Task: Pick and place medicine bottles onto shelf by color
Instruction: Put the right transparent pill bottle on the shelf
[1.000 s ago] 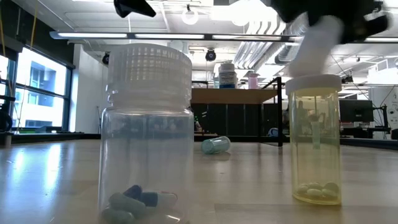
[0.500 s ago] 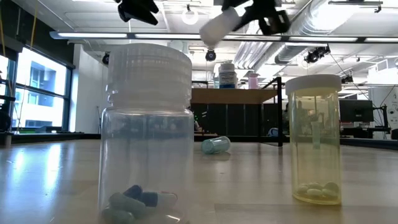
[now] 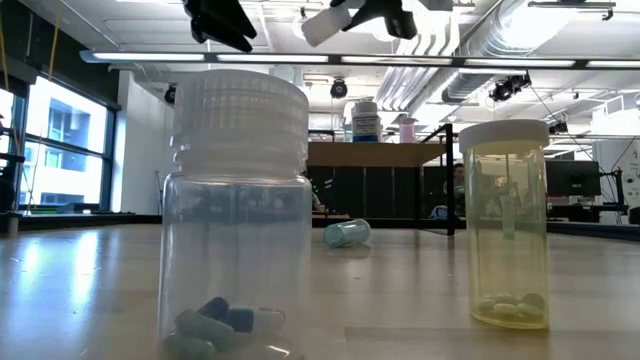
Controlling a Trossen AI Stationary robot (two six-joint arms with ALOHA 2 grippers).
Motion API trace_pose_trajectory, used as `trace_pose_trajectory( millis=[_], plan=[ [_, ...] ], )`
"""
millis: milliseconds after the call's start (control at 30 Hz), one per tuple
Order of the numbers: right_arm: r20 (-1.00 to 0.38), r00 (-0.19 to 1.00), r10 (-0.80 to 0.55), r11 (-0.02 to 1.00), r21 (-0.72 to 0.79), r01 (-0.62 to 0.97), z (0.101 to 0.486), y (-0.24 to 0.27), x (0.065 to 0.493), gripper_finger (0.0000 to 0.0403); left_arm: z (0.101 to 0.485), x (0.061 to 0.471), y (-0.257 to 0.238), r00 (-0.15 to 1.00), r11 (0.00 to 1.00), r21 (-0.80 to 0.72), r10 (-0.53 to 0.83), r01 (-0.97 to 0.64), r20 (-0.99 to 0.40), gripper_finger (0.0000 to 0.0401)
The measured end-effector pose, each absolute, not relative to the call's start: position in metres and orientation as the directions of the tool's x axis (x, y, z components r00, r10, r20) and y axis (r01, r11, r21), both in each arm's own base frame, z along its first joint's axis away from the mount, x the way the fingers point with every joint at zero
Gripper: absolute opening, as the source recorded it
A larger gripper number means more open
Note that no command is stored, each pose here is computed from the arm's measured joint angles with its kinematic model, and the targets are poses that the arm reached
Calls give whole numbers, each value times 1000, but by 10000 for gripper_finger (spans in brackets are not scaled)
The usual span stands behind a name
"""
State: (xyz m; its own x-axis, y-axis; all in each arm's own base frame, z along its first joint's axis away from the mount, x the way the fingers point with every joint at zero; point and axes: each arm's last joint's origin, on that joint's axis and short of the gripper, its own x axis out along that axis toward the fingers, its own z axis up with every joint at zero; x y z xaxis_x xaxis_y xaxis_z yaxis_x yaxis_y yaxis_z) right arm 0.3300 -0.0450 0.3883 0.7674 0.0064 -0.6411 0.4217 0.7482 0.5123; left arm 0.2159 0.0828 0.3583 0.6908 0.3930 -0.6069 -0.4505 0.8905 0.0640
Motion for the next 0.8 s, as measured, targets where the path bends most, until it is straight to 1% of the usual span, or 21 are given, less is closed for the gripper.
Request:
trace_pose_trajectory(
  millis=[233,333,533,667,800],
  plan=[
    [-578,811,-91,815,425,394,414,-81,320,115,361,215,91,694,874,61,424,-483,-582,232],
    [-551,824,-137,842,374,390,421,-93,316,115,362,215,94,702,876,83,434,-475,-565,232],
    [-473,856,-208,878,296,377,432,-113,314,115,372,220,97,755,885,166,459,-434,-469,232],
    [-425,877,-224,902,250,352,434,-121,317,115,380,223,99,792,880,239,475,-411,-383,232],
    [-399,887,-234,918,211,337,429,-128,327,115,385,228,102,801,856,306,505,-417,-321,232]
  ],
)
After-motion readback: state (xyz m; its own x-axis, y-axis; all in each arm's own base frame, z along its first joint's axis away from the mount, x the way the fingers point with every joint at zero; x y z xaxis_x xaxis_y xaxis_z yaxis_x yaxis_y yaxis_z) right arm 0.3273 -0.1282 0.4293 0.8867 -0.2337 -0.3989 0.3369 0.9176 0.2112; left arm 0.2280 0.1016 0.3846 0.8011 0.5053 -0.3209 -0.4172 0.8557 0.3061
